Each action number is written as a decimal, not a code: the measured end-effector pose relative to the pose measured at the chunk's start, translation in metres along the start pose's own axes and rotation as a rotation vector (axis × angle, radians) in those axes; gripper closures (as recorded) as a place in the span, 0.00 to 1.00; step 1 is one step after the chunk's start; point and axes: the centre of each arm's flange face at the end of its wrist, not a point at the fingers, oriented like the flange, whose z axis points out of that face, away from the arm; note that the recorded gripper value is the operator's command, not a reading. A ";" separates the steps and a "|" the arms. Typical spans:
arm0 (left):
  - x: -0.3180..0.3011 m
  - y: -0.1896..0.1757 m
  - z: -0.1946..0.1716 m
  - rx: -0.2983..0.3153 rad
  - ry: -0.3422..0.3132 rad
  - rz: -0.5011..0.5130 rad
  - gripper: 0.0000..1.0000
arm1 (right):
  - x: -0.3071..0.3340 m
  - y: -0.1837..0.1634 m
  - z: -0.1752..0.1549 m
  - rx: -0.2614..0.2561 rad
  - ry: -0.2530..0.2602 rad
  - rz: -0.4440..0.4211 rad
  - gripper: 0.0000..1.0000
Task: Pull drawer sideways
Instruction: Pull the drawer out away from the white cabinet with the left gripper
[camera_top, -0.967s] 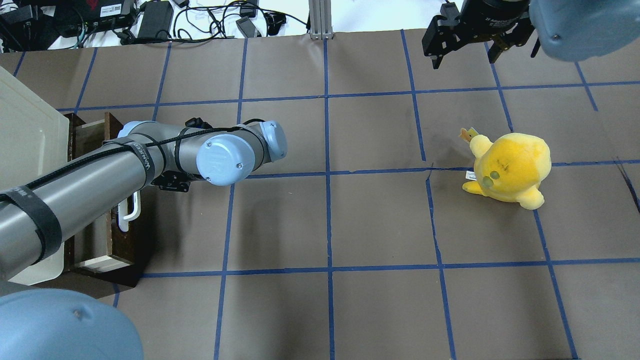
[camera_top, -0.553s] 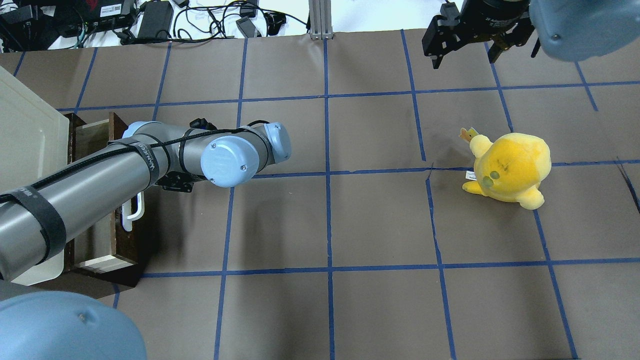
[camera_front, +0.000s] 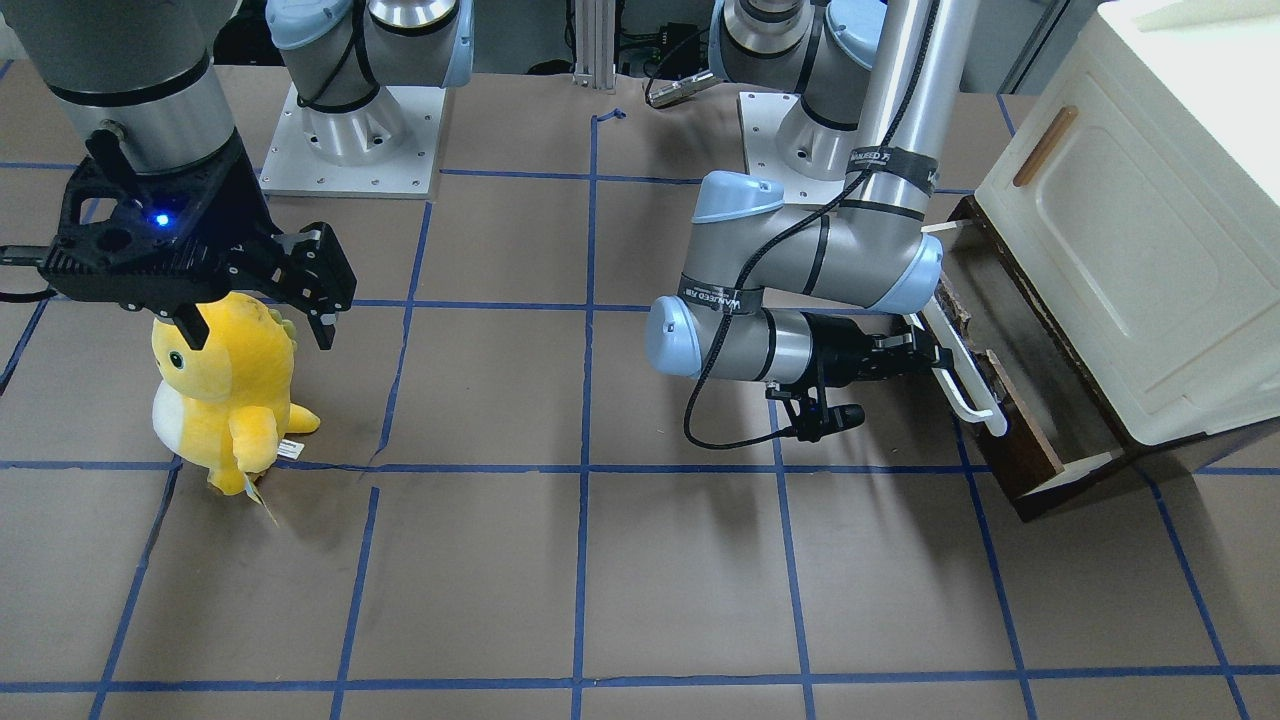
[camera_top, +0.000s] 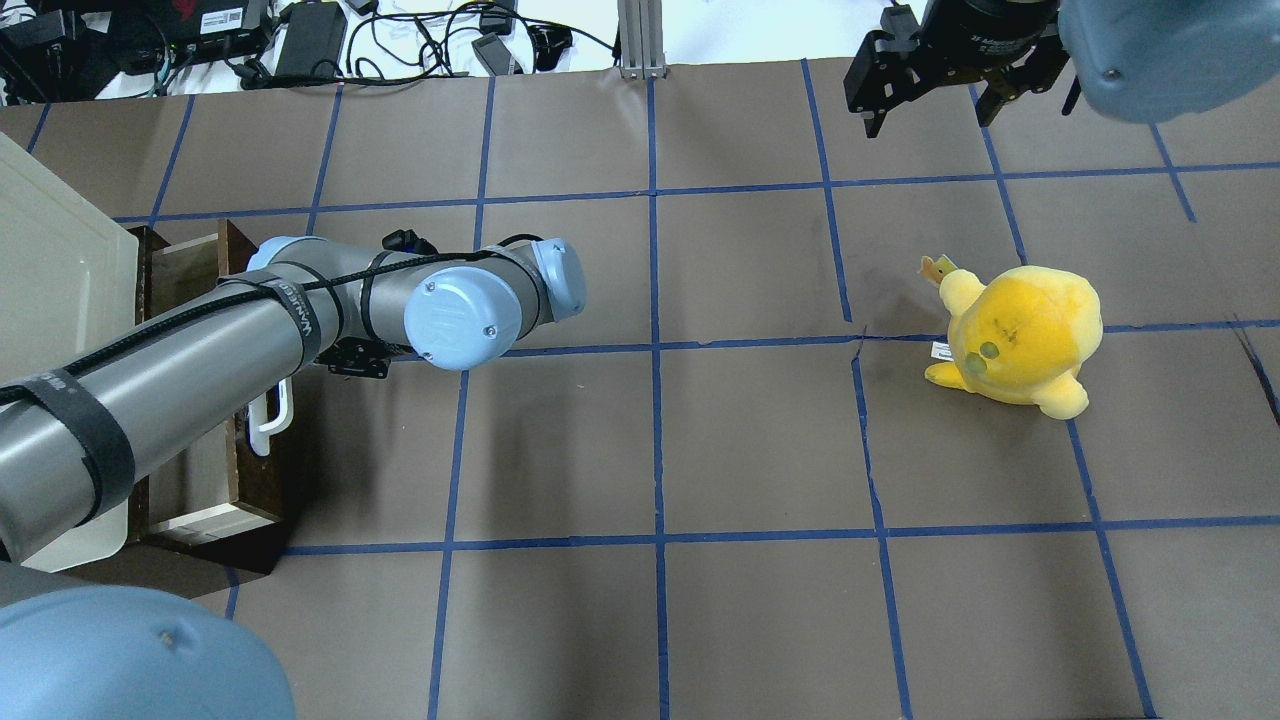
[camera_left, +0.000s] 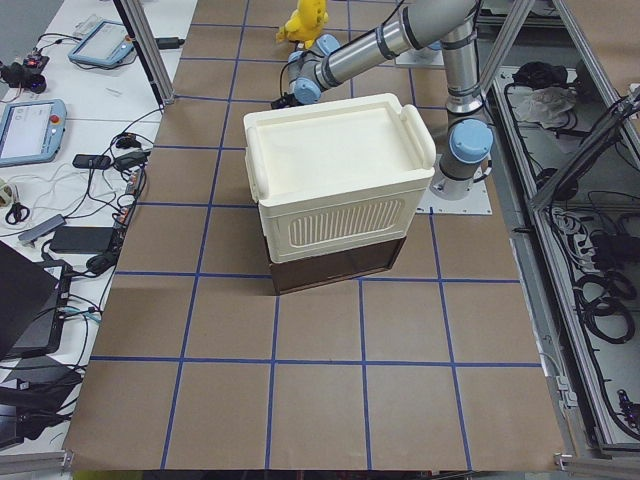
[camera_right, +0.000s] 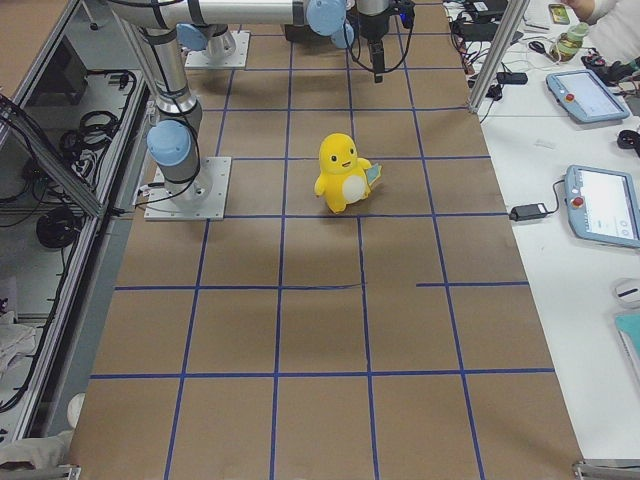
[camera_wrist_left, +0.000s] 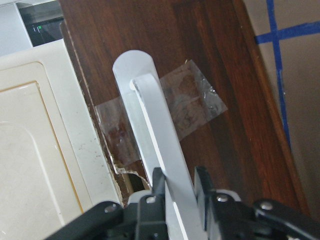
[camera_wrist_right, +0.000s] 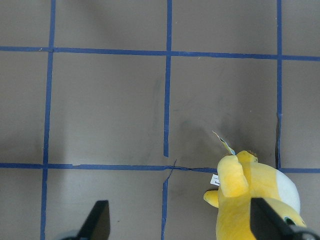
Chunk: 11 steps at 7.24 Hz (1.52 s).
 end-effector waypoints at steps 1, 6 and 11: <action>0.001 0.001 -0.004 0.008 -0.002 0.002 0.88 | 0.000 0.000 0.000 0.000 0.000 0.000 0.00; 0.009 0.009 -0.025 0.048 -0.011 0.014 0.89 | 0.000 0.000 0.000 0.000 0.001 0.000 0.00; 0.009 0.012 -0.032 0.063 -0.016 0.028 0.00 | 0.000 0.000 0.000 0.000 0.000 0.000 0.00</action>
